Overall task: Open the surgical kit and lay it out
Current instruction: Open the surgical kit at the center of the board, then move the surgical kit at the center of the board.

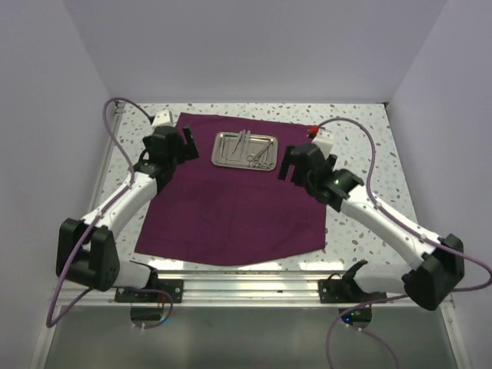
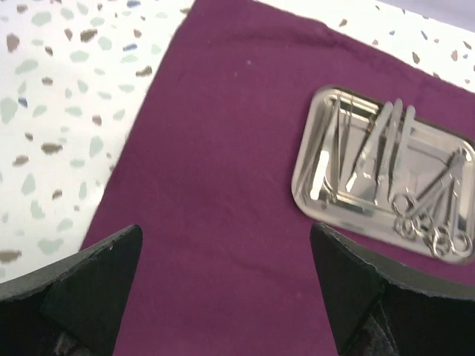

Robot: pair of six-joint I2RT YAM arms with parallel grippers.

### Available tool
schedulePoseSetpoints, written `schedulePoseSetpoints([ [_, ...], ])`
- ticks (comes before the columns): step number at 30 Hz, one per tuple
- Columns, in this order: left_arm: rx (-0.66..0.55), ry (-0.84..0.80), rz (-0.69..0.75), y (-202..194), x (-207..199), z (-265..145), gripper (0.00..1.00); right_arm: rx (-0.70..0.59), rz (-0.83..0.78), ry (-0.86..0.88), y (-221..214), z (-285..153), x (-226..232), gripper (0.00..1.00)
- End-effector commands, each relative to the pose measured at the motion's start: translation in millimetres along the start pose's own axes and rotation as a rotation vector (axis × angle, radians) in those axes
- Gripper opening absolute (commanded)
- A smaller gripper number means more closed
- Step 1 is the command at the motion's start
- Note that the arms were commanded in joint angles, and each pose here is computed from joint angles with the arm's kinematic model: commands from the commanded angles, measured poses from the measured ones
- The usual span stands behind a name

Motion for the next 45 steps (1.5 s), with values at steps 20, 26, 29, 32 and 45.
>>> schedulePoseSetpoints([
  [20, 0.124, -0.225, -0.05, 19.7, 34.8, 234.5, 0.97, 0.294, 0.133, -0.163, 74.9, 252.5, -95.3, 0.94],
  [26, 0.196, -0.106, -0.058, 2.4, 51.3, 246.3, 0.97, 0.312, 0.156, -0.14, 71.5, 269.4, -97.4, 0.93],
  [29, 0.216, -0.078, -0.075, -6.3, 58.0, 250.7, 0.97, 0.326, 0.154, -0.14, 66.4, 278.0, -98.1, 0.93],
  [32, 0.257, -0.089, -0.099, -18.7, 60.2, 257.4, 0.95, 0.338, 0.153, -0.156, 61.0, 287.2, -100.7, 0.91],
  [45, 0.265, -0.157, -0.121, -24.2, 48.7, 257.3, 0.88, 0.301, 0.233, -0.211, 69.3, 282.0, -143.7, 0.91],
])
Point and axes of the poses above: each gripper's point midway between its finger pads, its own z axis out along the fingers, its own x axis along the line the jaws close on, y = z × x, the point moved 6 cm from there along -z, back along the fingers, and after that the axes turned 5 degrees about z, right-handed, at the moved point
